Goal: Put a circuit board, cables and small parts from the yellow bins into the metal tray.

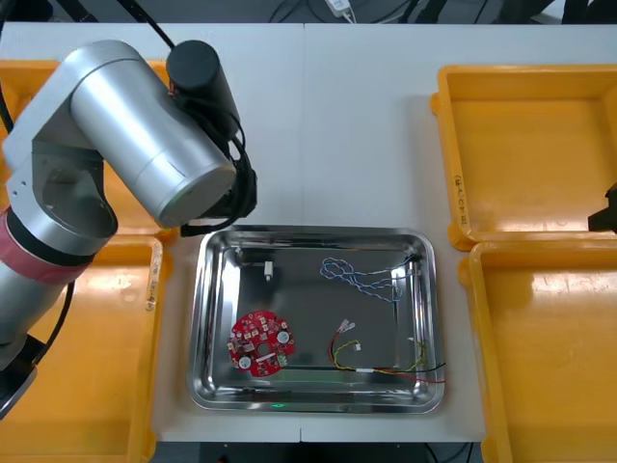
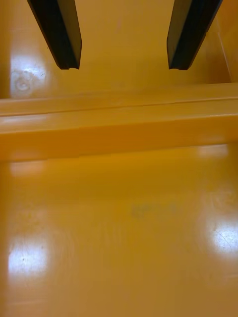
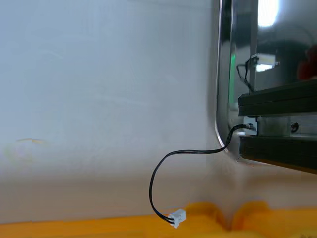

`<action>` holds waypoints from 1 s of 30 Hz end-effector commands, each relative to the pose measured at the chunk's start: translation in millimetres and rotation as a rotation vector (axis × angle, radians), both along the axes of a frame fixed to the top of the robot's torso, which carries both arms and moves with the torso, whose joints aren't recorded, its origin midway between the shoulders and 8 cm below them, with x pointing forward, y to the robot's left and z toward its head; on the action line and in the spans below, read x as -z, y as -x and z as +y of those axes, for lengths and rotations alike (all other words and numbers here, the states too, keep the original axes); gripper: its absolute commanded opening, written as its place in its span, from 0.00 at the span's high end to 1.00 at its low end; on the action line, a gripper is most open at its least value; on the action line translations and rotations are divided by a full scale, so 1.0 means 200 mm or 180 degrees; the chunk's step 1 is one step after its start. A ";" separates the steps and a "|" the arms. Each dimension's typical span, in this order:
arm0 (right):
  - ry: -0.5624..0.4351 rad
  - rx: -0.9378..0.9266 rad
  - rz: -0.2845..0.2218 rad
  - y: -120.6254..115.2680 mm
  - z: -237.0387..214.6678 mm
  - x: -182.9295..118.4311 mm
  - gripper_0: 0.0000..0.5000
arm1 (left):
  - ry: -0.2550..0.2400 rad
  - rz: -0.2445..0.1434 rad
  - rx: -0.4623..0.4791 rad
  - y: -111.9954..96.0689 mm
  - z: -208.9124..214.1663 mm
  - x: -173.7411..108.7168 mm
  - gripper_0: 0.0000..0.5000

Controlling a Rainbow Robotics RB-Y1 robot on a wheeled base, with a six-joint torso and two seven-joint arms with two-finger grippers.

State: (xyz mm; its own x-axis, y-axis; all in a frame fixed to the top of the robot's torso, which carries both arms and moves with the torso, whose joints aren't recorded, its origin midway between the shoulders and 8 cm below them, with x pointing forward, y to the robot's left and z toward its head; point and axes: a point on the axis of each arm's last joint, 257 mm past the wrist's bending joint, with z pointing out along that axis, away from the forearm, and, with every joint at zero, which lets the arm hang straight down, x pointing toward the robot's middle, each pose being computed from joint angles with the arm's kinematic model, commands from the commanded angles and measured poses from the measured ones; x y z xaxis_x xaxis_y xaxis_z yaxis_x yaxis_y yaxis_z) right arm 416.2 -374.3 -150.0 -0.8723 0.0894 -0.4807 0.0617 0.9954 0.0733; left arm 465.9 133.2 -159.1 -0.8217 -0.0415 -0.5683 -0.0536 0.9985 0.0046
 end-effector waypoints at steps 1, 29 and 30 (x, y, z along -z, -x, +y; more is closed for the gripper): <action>0.0138 0.0004 -0.0158 0.00 -0.06 -0.12 0.00 | 0.0130 -0.0090 0.0072 0.06 -0.16 0.00 1.00; 0.0401 -0.0101 -0.0184 0.02 -0.12 -0.15 0.00 | 0.0361 0.0073 0.0136 0.22 -0.24 0.45 1.00; 0.0406 -0.0107 -0.0175 0.02 -0.12 -0.15 0.00 | 0.0355 0.0078 0.0138 0.23 -0.24 0.45 1.00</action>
State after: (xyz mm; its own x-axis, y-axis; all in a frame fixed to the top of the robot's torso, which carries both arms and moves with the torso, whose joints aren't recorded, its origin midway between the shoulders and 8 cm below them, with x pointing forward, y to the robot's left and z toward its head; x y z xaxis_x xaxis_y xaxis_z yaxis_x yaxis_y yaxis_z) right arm 414.1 -379.3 -140.4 -0.8639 0.0493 -0.5013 0.0424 0.9988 0.0252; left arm 428.6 100.4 -251.5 -0.8430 -0.0955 -0.5294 -0.0569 0.9944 -0.0888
